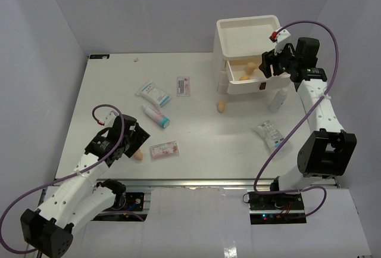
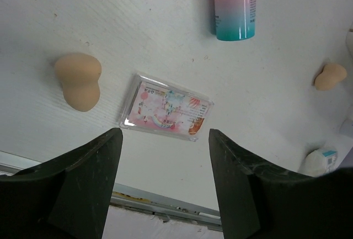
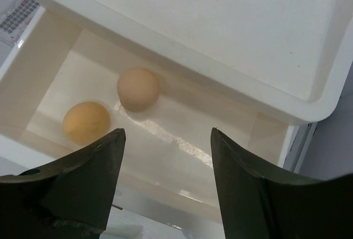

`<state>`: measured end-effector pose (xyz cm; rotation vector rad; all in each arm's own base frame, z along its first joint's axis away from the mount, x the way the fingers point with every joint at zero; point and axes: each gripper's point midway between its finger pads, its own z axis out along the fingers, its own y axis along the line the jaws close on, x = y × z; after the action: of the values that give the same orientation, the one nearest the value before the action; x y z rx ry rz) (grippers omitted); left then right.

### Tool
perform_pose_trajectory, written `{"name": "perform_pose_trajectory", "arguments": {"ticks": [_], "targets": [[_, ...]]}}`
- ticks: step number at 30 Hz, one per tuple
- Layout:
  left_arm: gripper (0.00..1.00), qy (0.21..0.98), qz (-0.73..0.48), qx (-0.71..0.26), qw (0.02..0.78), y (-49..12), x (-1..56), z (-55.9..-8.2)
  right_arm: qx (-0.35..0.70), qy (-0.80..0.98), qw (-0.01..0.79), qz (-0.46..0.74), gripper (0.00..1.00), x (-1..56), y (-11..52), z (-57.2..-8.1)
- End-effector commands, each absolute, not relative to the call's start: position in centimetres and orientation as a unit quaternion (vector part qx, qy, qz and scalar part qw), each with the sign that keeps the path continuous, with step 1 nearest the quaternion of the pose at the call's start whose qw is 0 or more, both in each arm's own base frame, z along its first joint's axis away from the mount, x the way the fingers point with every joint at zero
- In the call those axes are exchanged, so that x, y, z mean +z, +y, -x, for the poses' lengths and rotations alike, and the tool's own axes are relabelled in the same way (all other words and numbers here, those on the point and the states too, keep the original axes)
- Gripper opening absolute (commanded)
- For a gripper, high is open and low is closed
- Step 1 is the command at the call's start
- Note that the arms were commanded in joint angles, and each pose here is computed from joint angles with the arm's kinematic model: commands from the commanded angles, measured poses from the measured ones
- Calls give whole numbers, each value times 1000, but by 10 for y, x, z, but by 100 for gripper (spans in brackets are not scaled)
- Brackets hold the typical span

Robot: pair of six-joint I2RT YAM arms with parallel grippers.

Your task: Organize the makeup

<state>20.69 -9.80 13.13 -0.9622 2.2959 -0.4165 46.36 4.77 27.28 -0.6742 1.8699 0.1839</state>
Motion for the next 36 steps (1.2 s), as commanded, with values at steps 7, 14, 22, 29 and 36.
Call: {"name": "perform_pose_trajectory", "arguments": {"ticks": [7, 14, 22, 29, 36], "targets": [[73, 872, 385, -111, 279, -85, 120, -209, 237, 624, 576, 472, 76, 351, 118, -362], [62, 886, 404, -44, 224, -69, 92, -206, 341, 588, 523, 515, 75, 309, 154, -288], [61, 906, 387, 19, 172, -62, 64, -202, 345, 610, 505, 504, 74, 281, 152, -272], [59, 911, 380, 41, 152, -58, 39, -198, 346, 613, 503, 501, 74, 279, 151, -268], [36, 913, 377, 42, 147, -59, 28, -199, 343, 611, 507, 502, 74, 284, 152, -265]]}}
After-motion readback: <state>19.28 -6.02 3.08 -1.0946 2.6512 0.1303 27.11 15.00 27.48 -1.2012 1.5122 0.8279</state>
